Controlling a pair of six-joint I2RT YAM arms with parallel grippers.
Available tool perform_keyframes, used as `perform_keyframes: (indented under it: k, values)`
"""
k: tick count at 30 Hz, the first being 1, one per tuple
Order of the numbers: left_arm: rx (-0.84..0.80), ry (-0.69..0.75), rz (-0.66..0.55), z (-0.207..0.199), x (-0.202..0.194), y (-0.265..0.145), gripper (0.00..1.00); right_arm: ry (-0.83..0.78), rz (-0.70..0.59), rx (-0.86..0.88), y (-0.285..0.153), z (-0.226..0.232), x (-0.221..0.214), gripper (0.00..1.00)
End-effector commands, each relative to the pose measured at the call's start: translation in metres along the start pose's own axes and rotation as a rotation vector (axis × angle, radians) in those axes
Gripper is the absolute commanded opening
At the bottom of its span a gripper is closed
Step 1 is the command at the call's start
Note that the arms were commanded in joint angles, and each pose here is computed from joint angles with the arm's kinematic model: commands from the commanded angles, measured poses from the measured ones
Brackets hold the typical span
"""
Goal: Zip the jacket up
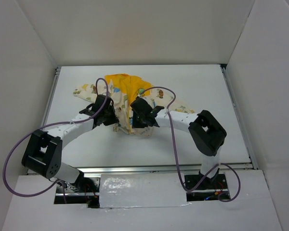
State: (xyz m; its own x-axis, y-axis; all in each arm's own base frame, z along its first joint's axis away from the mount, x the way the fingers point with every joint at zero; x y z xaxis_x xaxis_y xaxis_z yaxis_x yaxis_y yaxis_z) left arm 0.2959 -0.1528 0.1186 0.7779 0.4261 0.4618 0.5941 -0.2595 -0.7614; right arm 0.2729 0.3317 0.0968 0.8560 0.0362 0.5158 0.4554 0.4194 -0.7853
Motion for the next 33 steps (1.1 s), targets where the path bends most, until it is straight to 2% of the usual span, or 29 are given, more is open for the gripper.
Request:
perform_keyframes:
  k: [1,4,7,8,12,14,16,17,18,20,21,23,26,27,29,30,32,33]
  values:
    - [-0.060,0.012,-0.022,-0.010,0.003,-0.007,0.01,0.016,-0.066,-0.053,-0.006,-0.004,0.015,0.00]
    - [-0.059,0.016,-0.020,-0.011,0.004,-0.009,0.03,0.011,-0.091,-0.108,-0.015,-0.013,0.015,0.00]
    - [-0.012,0.016,-0.052,-0.006,0.009,-0.013,0.17,0.035,-0.136,-0.130,-0.034,-0.029,0.021,0.00]
    - [0.010,0.018,-0.048,-0.003,0.008,-0.015,0.17,0.055,-0.147,-0.145,-0.039,-0.039,0.025,0.00]
    - [0.054,0.034,-0.095,0.002,0.017,-0.023,0.03,0.092,-0.175,-0.164,-0.060,-0.071,0.014,0.00]
    - [0.073,0.031,-0.102,0.004,0.018,-0.024,0.03,0.110,-0.218,-0.158,-0.073,-0.078,0.018,0.00]
    - [0.072,0.030,-0.103,0.003,0.019,-0.027,0.16,0.104,-0.201,-0.170,-0.070,-0.089,0.009,0.00]
    - [0.068,0.030,-0.104,0.003,0.019,-0.028,0.26,0.108,-0.182,-0.182,-0.067,-0.095,0.007,0.00]
    - [0.054,0.024,-0.108,0.001,0.019,-0.033,0.56,0.099,-0.150,-0.193,-0.058,-0.098,0.001,0.00]
    - [0.055,0.019,-0.118,0.001,0.019,-0.039,0.72,0.091,-0.111,-0.186,-0.049,-0.098,-0.005,0.00]
    - [0.054,0.021,-0.144,-0.001,0.023,-0.050,0.86,0.088,-0.085,-0.188,-0.041,-0.100,-0.010,0.00]
    - [0.054,0.038,-0.183,-0.006,0.028,-0.063,0.99,0.094,-0.078,-0.158,-0.036,-0.097,-0.012,0.00]
    - [-0.009,0.152,-0.267,-0.039,0.044,-0.096,0.97,0.103,-0.075,-0.160,-0.033,-0.098,-0.015,0.03]
    - [-0.019,0.182,-0.256,-0.046,0.044,-0.096,0.92,0.110,-0.080,-0.165,-0.034,-0.099,-0.014,0.05]
    - [-0.030,0.240,-0.215,-0.066,0.040,-0.098,0.88,0.113,-0.092,-0.176,-0.037,-0.099,-0.012,0.10]
    - [-0.003,0.267,-0.164,-0.070,0.030,-0.082,0.83,0.112,-0.100,-0.177,-0.040,-0.099,-0.011,0.13]
    - [0.005,0.283,-0.123,-0.077,0.022,-0.067,0.78,0.116,-0.108,-0.178,-0.043,-0.099,-0.010,0.19]
    - [0.019,0.298,-0.082,-0.079,0.011,-0.051,0.72,0.119,-0.118,-0.168,-0.046,-0.098,-0.008,0.21]
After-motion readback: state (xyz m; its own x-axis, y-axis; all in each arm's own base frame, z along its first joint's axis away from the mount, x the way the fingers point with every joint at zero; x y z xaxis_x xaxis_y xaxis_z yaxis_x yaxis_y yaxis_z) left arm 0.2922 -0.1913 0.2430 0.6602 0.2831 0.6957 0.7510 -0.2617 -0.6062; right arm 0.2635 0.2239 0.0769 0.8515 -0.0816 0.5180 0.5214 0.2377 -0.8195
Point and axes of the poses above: each gripper's point midway between its finger pads, its own y axis out along the fingers, its own z axis along the line the jaws close on, x = y × z, the point moved 5 cm from there along -y, back along the fingers, and after that the axes turned 6 degrees about -y, right-handed, at the moved point
